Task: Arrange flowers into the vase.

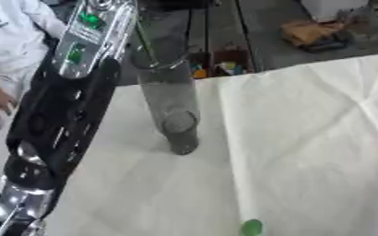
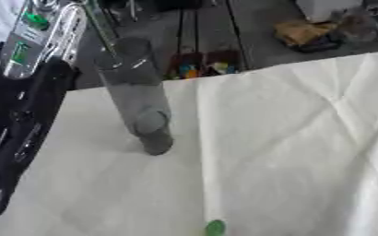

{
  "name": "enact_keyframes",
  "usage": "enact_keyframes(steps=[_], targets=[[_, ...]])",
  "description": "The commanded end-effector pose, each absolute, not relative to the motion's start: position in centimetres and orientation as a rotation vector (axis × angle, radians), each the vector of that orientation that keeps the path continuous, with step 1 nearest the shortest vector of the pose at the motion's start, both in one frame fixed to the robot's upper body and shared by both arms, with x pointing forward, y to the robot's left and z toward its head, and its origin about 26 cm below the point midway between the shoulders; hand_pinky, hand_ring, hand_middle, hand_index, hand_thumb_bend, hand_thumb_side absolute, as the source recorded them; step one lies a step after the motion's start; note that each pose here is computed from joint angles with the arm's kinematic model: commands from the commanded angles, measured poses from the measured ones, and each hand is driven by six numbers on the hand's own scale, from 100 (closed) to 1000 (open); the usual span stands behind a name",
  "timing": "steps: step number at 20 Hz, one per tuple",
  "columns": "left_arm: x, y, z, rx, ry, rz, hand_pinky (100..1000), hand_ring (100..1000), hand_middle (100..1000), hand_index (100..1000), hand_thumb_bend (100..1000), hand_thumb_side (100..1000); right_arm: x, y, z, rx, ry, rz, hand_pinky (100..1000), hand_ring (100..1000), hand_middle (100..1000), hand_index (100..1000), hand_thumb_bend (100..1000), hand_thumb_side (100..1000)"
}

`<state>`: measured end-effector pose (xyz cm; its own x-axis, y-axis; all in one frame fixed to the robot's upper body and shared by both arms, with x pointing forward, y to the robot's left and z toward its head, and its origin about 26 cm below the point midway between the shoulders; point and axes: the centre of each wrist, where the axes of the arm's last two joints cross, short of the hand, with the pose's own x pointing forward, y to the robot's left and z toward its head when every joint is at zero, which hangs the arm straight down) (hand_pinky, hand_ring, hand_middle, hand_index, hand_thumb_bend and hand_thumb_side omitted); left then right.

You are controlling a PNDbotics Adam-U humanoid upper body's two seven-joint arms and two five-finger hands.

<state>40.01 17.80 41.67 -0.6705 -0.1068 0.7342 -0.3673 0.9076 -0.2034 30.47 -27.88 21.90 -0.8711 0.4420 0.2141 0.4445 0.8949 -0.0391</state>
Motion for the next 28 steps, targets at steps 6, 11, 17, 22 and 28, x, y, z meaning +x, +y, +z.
enact_keyframes(steps=[6, 11, 17, 22, 28], targets=[[39.4, 18.0, 42.4, 0.502, -2.178, 0.529, 100, 388, 311, 100, 541, 444, 30.2, -28.0, 22.8, -0.677, -2.872, -0.026, 667, 782, 573, 827, 100, 1000], [39.2, 17.7, 42.2, 0.501, -2.174, 0.511, 169, 487, 446, 100, 571, 502, 30.2, -28.0, 22.8, -0.680, -2.869, -0.031, 666, 782, 573, 827, 100, 1000], [38.9, 17.3, 42.0, 0.491, -2.184, 0.492, 236, 496, 443, 100, 609, 651, 30.2, -28.0, 22.7, -0.682, -2.866, -0.036, 666, 782, 572, 828, 100, 1000], [38.7, 16.9, 41.9, 0.469, -2.200, 0.480, 255, 503, 448, 100, 518, 680, 30.2, -28.0, 22.8, -0.680, -2.866, -0.036, 666, 782, 572, 828, 100, 1000], [38.8, 17.0, 41.7, 0.465, -2.196, 0.482, 336, 586, 558, 114, 442, 650, 30.2, -28.0, 22.7, -0.676, -2.862, -0.043, 665, 782, 571, 827, 100, 1000]])
